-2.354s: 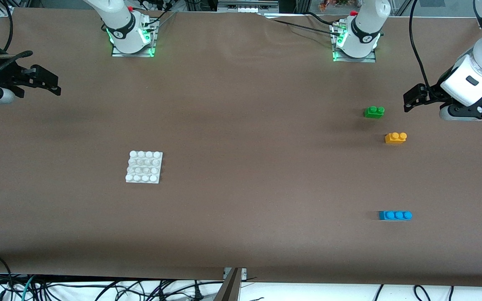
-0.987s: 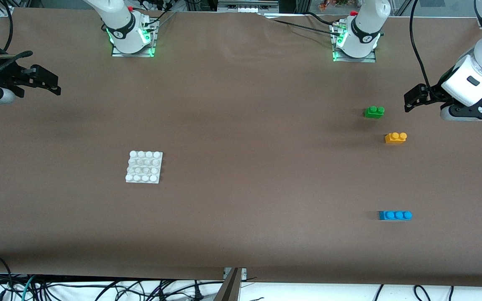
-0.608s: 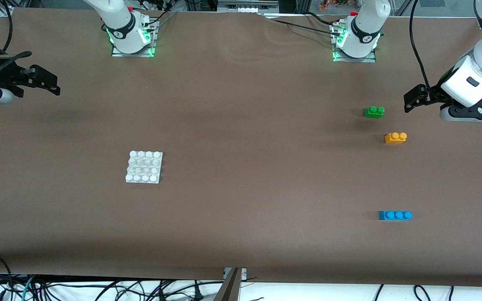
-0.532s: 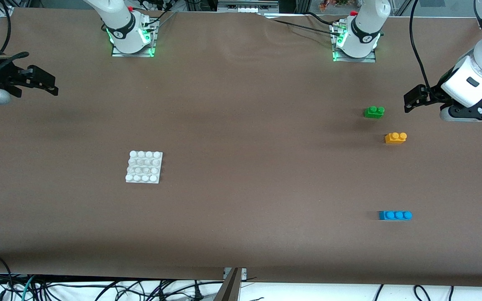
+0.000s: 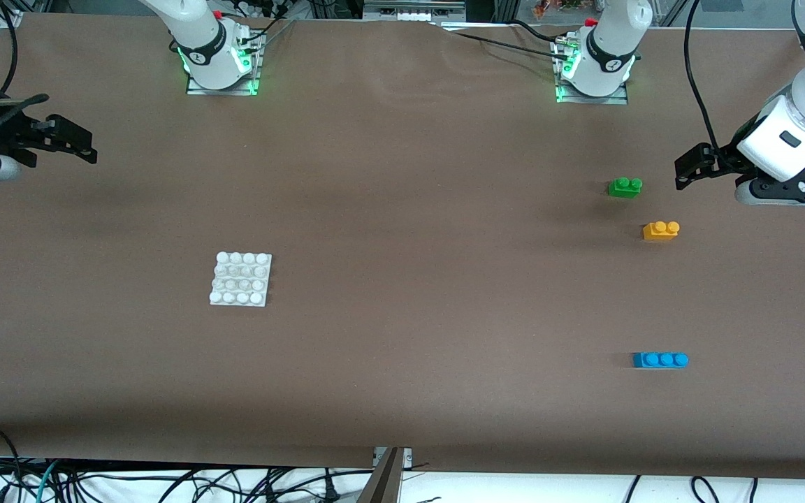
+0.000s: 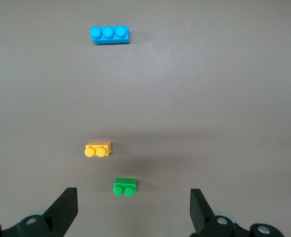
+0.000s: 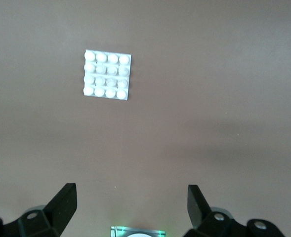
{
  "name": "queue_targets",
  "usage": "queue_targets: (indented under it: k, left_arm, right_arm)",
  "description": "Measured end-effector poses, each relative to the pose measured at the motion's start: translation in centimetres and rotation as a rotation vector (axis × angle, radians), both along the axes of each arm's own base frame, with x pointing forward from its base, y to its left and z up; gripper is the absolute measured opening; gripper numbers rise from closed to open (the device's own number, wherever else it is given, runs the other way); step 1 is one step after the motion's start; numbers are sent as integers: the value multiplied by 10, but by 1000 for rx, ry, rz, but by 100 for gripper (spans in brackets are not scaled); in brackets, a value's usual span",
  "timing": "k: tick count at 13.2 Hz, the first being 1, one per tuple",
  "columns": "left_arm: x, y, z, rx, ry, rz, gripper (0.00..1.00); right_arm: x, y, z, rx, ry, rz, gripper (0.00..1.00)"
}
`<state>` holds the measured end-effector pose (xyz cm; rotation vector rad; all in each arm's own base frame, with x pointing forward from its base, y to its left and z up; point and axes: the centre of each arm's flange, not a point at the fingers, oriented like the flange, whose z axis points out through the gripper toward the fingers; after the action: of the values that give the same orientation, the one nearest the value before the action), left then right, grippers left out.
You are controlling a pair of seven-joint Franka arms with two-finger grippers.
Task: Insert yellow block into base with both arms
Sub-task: 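Reach the right gripper down onto the white base plate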
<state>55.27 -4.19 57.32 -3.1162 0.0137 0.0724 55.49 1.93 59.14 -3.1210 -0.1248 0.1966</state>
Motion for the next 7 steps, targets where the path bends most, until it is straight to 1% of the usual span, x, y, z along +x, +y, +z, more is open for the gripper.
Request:
queue_targets:
  k: [1, 2, 6, 7]
  left_arm:
    - [0, 0, 0, 0, 0, 0, 100]
    - [0, 0, 0, 0, 0, 0, 100]
    - [0, 0, 0, 0, -1, 0, 100]
    - [0, 0, 0, 0, -1, 0, 100]
  right_arm:
    - [5, 1, -15, -3, 19, 1, 99]
    - [13, 2, -32, -5, 24, 2, 99]
    - [40, 11, -101, -17, 11, 12, 99]
    - [47, 14, -117, -18, -7, 16, 99]
